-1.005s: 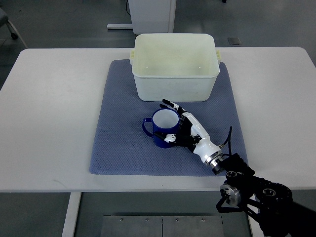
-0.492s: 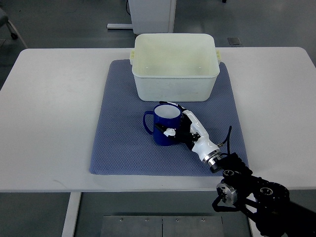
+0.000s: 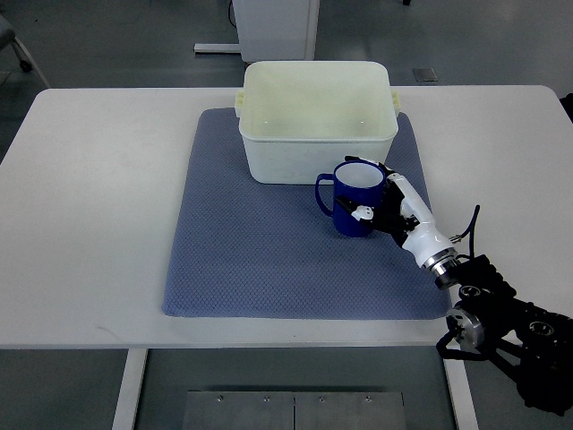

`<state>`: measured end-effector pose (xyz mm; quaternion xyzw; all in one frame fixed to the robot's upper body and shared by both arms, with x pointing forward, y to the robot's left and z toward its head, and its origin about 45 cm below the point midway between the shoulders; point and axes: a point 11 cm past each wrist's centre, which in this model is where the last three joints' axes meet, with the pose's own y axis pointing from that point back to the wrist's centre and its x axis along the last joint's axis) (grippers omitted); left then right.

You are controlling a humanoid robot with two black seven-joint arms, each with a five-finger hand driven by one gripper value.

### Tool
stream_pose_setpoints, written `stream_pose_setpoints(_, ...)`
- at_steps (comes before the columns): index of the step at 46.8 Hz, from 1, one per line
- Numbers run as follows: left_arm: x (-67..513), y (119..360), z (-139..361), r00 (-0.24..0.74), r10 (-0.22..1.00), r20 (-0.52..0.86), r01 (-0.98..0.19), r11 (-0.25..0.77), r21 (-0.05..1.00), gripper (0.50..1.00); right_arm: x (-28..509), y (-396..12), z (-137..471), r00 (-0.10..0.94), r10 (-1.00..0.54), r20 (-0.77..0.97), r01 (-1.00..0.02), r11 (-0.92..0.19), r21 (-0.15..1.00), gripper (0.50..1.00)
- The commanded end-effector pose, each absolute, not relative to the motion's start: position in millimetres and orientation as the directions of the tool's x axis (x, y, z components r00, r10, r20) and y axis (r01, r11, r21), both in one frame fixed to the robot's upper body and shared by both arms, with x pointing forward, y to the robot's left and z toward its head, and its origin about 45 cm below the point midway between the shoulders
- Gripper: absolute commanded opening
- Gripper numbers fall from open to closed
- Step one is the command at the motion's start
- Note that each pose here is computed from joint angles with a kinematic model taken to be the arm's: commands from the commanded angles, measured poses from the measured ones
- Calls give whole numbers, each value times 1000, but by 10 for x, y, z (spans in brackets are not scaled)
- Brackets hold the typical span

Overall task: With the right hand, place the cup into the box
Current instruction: 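Lift the blue mug with the right hand and raise it high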

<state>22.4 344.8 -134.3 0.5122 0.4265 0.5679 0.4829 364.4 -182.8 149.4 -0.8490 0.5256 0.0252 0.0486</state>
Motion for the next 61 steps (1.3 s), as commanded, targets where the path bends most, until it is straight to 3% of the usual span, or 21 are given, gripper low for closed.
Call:
stream_pose_setpoints(1, 224, 3452, -1343, -9, 985, 171, -111, -171, 979, 1000, 3664, -1980, 1500, 431, -900, -70, -902, -429, -47, 500)
stream_pose_setpoints(16, 224, 3447, -1344, -9, 986, 169, -111, -169, 979, 1000, 3794, -2561, 1682, 359, -933, -34, -932, -357, -57, 500)
stream_pose_setpoints(33, 224, 3447, -1344, -9, 986, 169, -111, -169, 979, 1000, 4002, -2936, 2074, 316, -949, 4, -941, -314, -126, 500)
stream_pose_setpoints(47, 224, 3447, -1344, -9, 986, 169, -111, -169, 979, 1000, 4220, -3002, 2532, 294, -956, 9, -928, -287, -236, 500)
stream_pose_setpoints(61, 223, 3446, -1344, -6, 985, 170, -111, -169, 979, 1000, 4427, -2835, 2853, 309, -951, 30, -918, -306, -250, 500)
